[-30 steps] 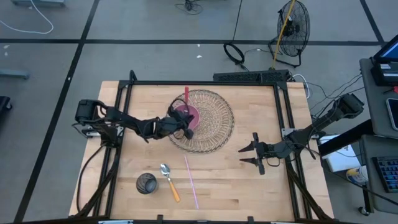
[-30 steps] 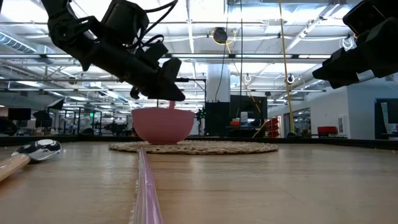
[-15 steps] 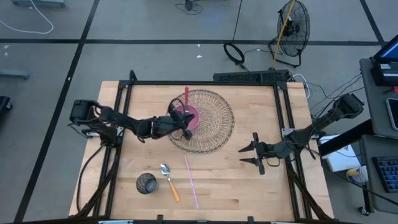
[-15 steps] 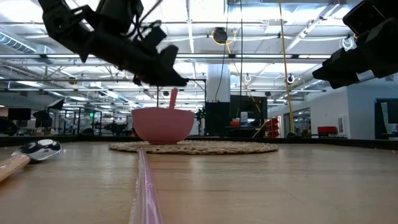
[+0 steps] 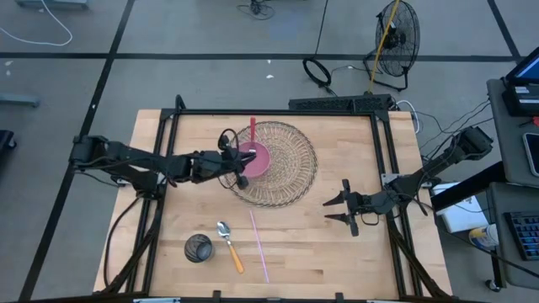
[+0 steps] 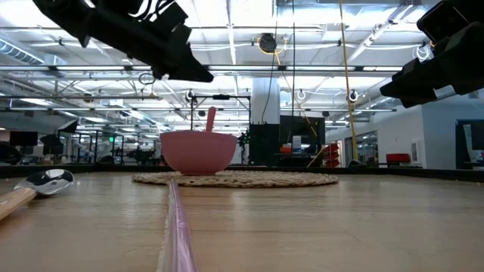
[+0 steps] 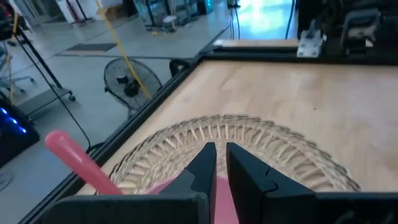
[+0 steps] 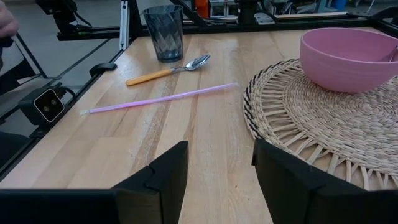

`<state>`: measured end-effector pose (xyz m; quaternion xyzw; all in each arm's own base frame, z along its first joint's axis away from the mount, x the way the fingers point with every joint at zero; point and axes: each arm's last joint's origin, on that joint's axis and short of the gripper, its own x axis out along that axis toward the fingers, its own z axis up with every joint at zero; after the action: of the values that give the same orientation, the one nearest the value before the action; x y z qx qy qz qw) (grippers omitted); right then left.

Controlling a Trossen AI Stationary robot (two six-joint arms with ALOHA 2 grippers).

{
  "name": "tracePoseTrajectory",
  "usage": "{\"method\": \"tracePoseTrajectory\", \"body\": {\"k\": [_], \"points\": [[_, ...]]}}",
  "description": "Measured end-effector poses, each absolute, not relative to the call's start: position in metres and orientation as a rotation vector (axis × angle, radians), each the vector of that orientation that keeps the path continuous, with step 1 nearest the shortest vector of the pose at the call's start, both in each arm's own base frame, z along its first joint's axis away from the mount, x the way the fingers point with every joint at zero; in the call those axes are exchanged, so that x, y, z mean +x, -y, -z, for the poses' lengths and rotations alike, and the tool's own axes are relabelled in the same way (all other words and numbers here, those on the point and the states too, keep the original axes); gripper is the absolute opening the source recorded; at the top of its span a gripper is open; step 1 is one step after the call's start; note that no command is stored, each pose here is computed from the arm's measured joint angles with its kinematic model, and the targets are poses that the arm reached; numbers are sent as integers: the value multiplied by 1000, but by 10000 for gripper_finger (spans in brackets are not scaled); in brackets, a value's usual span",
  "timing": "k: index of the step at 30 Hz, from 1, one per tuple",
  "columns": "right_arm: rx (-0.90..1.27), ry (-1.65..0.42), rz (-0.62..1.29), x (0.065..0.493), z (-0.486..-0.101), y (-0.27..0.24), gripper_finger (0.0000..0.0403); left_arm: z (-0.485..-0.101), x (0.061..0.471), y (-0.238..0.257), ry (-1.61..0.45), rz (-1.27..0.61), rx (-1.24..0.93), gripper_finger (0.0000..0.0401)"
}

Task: Pick & Place Utensil
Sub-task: Put the yellow spoon on the bowl on the brown placemat

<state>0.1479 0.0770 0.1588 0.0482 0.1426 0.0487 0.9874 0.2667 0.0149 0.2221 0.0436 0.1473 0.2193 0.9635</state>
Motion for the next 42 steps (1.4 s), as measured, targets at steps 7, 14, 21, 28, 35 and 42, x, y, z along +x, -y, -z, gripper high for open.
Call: {"method": "tracePoseTrajectory", "body": {"k": [7,14,21,28,35,42], "points": [[97,-286,-97,148,-159,-77,171,-226,259,-9,-334,-377,113,37],[100,-284,-97,148,-159,-77,171,-226,254,-9,-377,-375,116,37],[110,-279,-96,149,-159,-78,171,-226,246,-5,-437,-288,125,37],[105,-276,-98,151,-157,-79,171,-231,235,5,-477,-88,108,37],[97,-261,-100,154,-157,-80,171,-232,226,24,-503,209,50,37],[86,-221,-76,157,-161,-76,171,-227,221,40,-570,202,47,37]]}}
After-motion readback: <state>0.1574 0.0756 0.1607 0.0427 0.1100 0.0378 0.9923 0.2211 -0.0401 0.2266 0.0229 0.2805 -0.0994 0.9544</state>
